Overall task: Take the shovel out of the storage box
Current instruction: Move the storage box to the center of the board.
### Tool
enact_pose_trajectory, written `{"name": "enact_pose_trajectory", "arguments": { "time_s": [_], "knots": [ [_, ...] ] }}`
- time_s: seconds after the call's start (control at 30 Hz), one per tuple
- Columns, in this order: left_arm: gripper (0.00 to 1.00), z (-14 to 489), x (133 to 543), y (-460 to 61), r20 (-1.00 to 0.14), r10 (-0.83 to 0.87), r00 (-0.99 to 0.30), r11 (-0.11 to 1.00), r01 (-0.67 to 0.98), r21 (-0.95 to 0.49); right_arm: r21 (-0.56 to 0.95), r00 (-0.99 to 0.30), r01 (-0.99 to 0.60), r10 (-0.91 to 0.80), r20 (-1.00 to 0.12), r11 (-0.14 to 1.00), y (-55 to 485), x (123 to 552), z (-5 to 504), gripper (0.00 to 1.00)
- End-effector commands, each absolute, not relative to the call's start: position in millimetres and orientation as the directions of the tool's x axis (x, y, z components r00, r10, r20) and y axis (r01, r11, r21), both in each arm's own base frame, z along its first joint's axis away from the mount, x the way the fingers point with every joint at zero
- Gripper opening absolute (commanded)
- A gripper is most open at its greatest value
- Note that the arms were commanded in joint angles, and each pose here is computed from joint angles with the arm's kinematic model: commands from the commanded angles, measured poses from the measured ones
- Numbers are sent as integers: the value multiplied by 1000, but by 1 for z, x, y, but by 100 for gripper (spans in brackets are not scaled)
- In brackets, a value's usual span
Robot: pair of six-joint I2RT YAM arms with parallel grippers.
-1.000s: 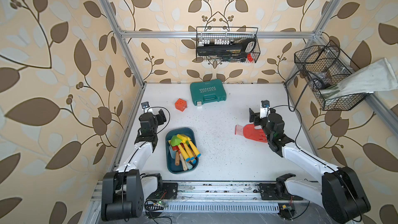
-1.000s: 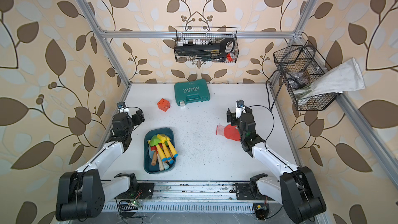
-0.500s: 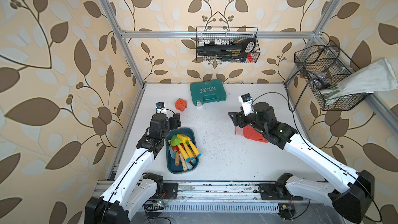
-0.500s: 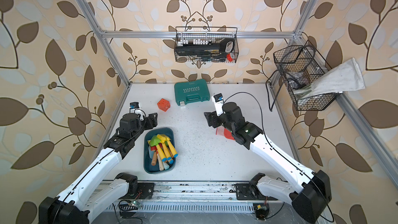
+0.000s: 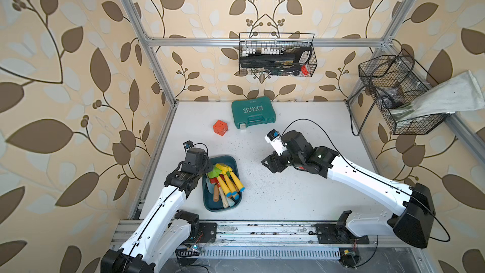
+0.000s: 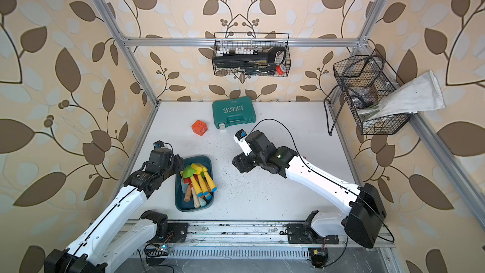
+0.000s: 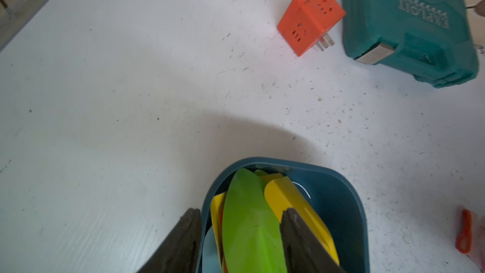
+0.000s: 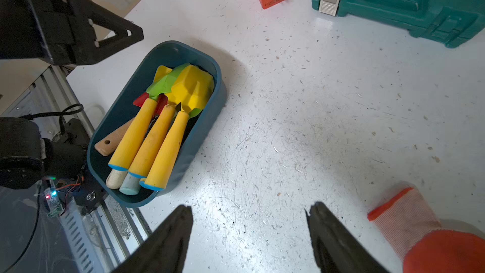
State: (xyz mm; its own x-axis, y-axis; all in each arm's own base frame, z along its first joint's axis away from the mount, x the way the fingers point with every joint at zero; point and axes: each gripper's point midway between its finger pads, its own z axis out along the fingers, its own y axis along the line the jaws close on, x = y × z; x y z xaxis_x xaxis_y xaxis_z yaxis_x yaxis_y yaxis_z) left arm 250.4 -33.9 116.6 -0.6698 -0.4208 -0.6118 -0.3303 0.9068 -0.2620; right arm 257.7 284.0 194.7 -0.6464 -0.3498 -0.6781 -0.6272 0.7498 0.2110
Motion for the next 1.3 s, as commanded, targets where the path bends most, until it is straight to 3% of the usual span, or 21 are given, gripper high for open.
{"name": "enact_pose_trajectory", "arguments": {
  "time_s": [0.0, 0.2, 0.53, 0.8, 1.27],
  "knots": [
    [49, 106, 237, -19, -604, -457, -653, 884, -408, -228, 241, -660, -635, -353, -663, 734, 289, 254, 199, 72],
    [51, 93, 236, -14, -596, -473, -648, 871, -444, -209, 276, -678, -646, -369, -635, 712, 298, 250, 196, 67],
    [44, 81, 243, -15, -578, -473, -664, 869, -458, -186, 287, -673, -664, -384, -632, 691, 308, 253, 196, 65],
    [23, 82, 248, -15, -600, -475, -644, 868, -454, -201, 310, -680, -674, -397, -617, 671, 312, 249, 189, 65],
    [22, 78, 254, -20, -591, -458, -664, 880, -433, -196, 309, -672, -678, -392, -629, 667, 308, 246, 196, 67]
  ]
}}
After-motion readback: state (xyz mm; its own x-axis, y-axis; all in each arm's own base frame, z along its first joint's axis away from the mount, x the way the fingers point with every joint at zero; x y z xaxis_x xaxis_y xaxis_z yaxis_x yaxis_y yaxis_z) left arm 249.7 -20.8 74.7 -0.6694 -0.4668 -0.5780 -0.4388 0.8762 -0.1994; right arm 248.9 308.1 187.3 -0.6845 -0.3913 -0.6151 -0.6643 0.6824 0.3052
